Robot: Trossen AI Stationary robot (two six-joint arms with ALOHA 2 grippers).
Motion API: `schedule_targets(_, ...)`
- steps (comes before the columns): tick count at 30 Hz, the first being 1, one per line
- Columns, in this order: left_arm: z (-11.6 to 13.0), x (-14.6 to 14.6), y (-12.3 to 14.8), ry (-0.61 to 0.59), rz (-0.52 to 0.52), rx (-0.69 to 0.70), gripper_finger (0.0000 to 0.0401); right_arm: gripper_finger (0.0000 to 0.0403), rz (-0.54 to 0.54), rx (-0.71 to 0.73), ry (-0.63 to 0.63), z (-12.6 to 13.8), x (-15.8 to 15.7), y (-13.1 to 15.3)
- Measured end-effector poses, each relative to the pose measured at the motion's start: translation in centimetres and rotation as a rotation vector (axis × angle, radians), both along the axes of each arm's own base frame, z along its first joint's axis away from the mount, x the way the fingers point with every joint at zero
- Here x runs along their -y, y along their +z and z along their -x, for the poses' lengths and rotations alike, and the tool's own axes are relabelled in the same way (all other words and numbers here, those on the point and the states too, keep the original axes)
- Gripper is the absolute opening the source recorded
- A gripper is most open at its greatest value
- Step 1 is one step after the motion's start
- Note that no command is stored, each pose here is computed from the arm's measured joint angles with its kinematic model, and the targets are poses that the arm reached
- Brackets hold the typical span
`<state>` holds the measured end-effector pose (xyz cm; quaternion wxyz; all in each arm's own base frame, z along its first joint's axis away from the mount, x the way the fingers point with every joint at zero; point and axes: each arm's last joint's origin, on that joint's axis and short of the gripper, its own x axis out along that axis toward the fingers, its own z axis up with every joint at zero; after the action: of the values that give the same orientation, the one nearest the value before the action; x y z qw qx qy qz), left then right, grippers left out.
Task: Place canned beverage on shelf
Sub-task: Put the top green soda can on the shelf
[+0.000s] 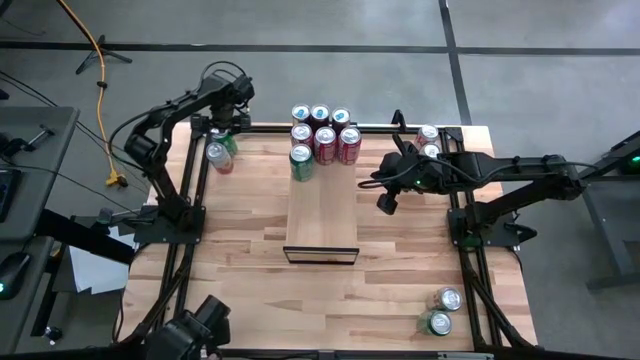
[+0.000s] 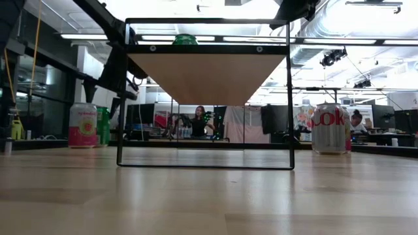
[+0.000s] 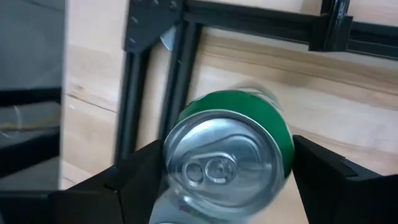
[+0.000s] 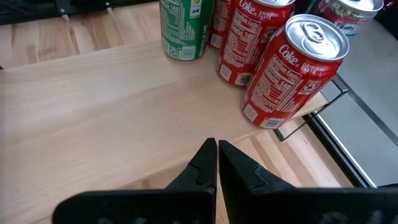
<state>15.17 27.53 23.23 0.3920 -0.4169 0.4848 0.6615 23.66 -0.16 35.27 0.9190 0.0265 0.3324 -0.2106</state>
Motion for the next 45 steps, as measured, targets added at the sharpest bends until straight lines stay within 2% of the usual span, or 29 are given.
schedule_targets(4, -0.2, -0.5, -0.5, 0.020, 0.016, 0.064, 0.0276, 0.0000, 0.000, -0.005, 0.000, 0.0, 0.0, 0.0)
schedule_targets(8, -0.9, -0.9, -0.6, 0.019, -0.034, 0.123, 0.0276, 0.0000, 0.000, -0.008, 0.000, 0.1, 0.0, -0.1)
schedule_targets(20, -1.6, -1.5, -0.7, 0.006, -0.065, 0.248, 0.0273, 0.0000, -0.009, -0.003, -0.008, 0.1, 0.0, 0.0)
schedule_targets(23, -1.7, -1.7, -0.7, -0.005, -0.079, 0.259, 0.0254, 0.0000, -0.015, 0.000, -0.013, 0.1, 0.0, 0.0)
schedule_targets(27, -1.7, -1.7, -0.6, -0.035, -0.067, 0.279, 0.0202, 0.0000, -0.015, 0.001, -0.013, 0.1, 0.0, 0.0)
schedule_targets(30, -1.6, -1.4, 0.0, -0.085, -0.056, 0.304, 0.0199, 0.0000, -0.014, 0.001, -0.012, 0.1, 0.0, 0.0)
schedule_targets(35, -1.0, -0.3, 3.8, -0.213, -0.139, 0.333, 0.0199, 0.0000, 0.001, 0.025, 0.002, -0.2, 0.0, 0.2)
schedule_targets(39, 0.0, 1.7, 8.7, -0.324, -0.252, 0.380, 0.0199, 0.0000, 0.039, 0.071, 0.035, -0.6, 0.0, 0.7)
schedule_targets(42, 0.5, 4.3, 12.9, -0.450, -0.336, 0.457, 0.0199, 0.0000, 0.073, 0.117, 0.064, -0.9, 0.0, 1.2)
schedule_targets(45, 0.9, 8.1, 16.9, -0.619, -0.389, 0.539, 0.0199, 0.0000, 0.098, 0.184, 0.122, -1.4, -0.2, 1.9)
